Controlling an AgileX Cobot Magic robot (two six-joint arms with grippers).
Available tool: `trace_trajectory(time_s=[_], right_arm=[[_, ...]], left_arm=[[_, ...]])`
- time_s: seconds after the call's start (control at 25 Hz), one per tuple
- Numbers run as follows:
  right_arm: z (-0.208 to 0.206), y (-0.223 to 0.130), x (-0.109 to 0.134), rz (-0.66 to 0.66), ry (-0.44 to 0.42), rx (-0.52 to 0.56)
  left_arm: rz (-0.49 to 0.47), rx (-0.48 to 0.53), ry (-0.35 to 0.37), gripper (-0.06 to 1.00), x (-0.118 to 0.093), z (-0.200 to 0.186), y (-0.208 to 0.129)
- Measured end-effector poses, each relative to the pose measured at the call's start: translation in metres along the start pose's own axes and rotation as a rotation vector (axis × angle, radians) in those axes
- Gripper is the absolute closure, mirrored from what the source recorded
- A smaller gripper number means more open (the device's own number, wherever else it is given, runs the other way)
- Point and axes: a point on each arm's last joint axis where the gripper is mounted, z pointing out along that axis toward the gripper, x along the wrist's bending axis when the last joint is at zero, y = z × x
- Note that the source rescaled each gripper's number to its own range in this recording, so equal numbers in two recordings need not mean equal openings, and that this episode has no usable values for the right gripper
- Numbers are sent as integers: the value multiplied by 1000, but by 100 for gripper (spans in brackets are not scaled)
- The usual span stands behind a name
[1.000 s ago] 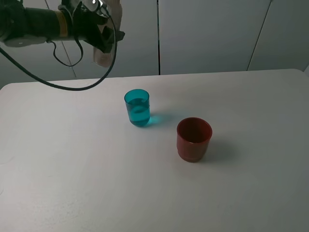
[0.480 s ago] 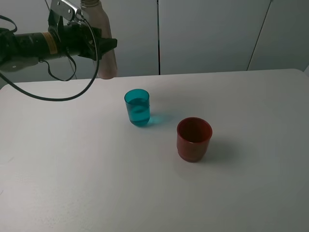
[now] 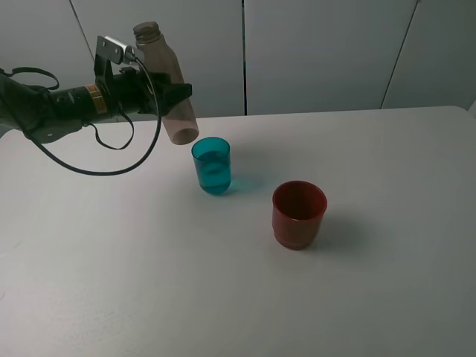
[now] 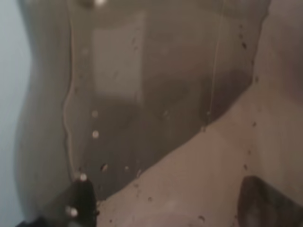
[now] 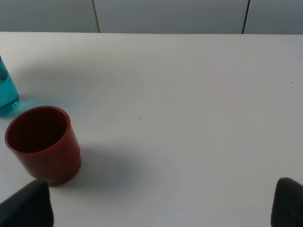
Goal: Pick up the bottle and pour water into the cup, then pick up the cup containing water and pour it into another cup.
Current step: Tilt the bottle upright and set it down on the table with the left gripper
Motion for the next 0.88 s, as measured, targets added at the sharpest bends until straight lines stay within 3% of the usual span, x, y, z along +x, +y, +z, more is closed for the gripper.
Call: trace_trajectory(time_s=[0.4, 0.6, 0.88], right_arm=[[0, 0, 0, 0, 0, 0], [0, 0, 0, 0, 0, 0], [0, 0, 0, 0, 0, 0]], left_arm=[[103, 22, 27, 94, 6, 2, -23], [61, 24, 107, 94, 14, 3, -30], [63, 35, 130, 94, 17, 2, -35]])
